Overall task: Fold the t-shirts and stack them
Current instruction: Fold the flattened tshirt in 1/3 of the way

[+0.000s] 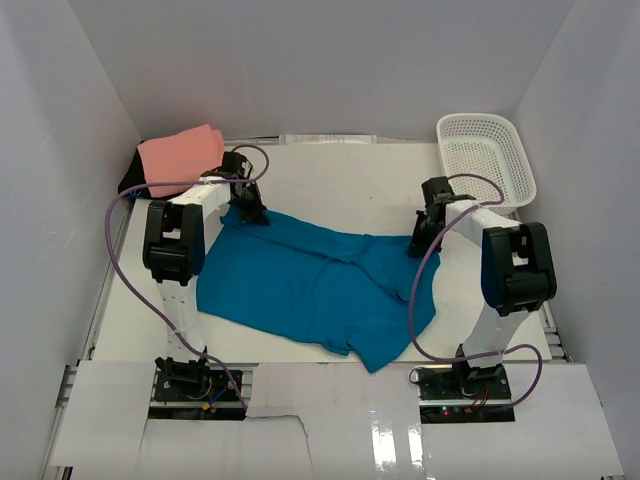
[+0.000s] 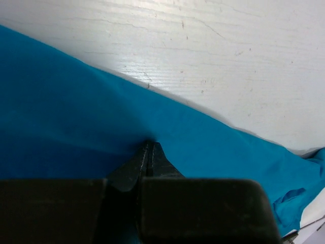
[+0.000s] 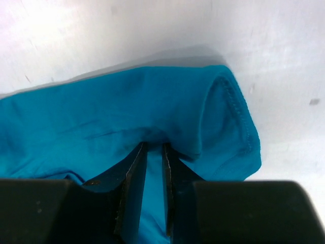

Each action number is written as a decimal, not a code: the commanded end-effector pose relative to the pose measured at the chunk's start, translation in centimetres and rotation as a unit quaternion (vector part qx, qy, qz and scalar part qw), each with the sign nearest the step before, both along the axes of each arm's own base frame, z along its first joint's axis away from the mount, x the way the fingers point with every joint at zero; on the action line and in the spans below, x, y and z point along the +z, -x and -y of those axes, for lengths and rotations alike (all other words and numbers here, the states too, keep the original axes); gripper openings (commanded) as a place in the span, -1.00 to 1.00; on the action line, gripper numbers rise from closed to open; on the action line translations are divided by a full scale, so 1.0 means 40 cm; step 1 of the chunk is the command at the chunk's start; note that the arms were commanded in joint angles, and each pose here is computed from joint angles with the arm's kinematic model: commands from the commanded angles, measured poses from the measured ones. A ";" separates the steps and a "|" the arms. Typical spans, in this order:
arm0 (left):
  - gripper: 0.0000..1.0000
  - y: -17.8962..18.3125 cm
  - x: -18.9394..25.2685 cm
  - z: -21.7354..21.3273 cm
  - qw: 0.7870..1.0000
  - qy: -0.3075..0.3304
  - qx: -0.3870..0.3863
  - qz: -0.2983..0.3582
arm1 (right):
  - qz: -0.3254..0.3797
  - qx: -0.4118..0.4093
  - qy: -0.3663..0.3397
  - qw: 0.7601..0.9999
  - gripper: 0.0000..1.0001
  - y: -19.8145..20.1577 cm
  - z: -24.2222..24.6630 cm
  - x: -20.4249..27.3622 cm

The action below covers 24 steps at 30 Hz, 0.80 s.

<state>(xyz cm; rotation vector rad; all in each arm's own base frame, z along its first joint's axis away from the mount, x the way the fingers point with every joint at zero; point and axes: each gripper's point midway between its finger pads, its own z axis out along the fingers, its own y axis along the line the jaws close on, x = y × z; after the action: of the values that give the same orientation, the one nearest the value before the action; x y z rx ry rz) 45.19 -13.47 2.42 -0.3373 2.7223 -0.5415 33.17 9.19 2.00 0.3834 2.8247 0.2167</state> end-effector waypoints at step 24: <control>-1.00 -0.016 0.012 -0.109 0.988 -0.057 0.144 -0.028 | 0.049 0.034 0.024 0.998 -0.44 -0.405 0.045 0.037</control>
<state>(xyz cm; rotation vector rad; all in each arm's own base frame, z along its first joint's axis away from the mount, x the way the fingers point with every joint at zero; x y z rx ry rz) 46.32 -10.97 2.41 -0.6719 2.6827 -0.3967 48.79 8.63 2.67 0.2892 2.7494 0.2197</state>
